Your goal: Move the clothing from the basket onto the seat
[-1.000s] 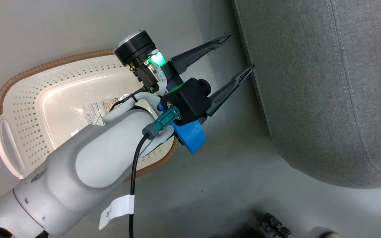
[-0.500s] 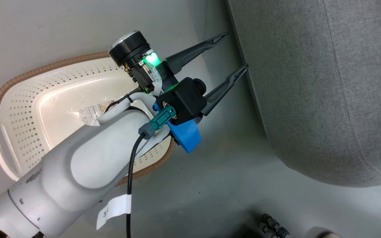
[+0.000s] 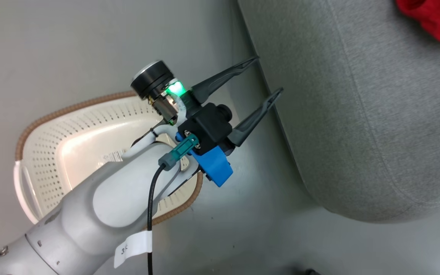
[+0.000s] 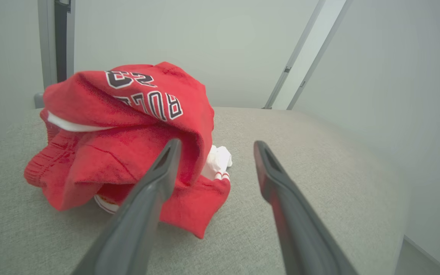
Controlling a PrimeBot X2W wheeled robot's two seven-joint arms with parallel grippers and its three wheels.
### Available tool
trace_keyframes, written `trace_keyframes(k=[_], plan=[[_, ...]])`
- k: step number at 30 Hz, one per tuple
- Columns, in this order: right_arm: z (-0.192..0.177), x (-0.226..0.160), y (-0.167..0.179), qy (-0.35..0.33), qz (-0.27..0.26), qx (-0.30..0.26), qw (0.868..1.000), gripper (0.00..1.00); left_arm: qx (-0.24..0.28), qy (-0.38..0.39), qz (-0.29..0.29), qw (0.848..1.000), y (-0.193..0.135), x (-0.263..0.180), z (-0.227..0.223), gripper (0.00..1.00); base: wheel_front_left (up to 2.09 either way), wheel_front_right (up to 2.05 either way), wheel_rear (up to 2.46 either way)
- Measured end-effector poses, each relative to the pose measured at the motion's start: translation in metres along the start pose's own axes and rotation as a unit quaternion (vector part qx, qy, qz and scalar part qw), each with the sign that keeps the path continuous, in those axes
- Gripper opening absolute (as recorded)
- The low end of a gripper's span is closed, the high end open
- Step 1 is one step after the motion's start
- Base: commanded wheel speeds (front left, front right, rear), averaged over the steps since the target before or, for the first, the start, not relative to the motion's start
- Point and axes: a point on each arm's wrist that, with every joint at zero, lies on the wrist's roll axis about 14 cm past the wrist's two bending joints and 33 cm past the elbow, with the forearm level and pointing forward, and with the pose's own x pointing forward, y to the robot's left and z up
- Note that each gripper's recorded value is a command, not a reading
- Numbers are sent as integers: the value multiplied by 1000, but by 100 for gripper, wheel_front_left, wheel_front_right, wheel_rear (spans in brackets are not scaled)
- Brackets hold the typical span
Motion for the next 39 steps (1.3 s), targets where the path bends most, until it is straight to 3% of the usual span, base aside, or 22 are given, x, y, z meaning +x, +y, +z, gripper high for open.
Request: trace_keyframes(k=[9,20,28,29,39], plan=[[50,-26,37,-61,76,24,995,100,8,-28,82,996,12,-18,48,100,0,0,0],[105,-63,125,-123,215,84,965,100,28,-69,226,971,40,-86,103,100,0,0,0],[137,-92,168,-154,278,125,940,100,54,-93,342,933,57,-155,133,100,0,0,0],[142,-98,173,-157,288,132,935,100,58,-97,367,923,58,-173,137,100,0,0,0],[139,-131,187,-140,314,164,925,100,59,-115,479,868,48,-259,148,100,0,0,0]])
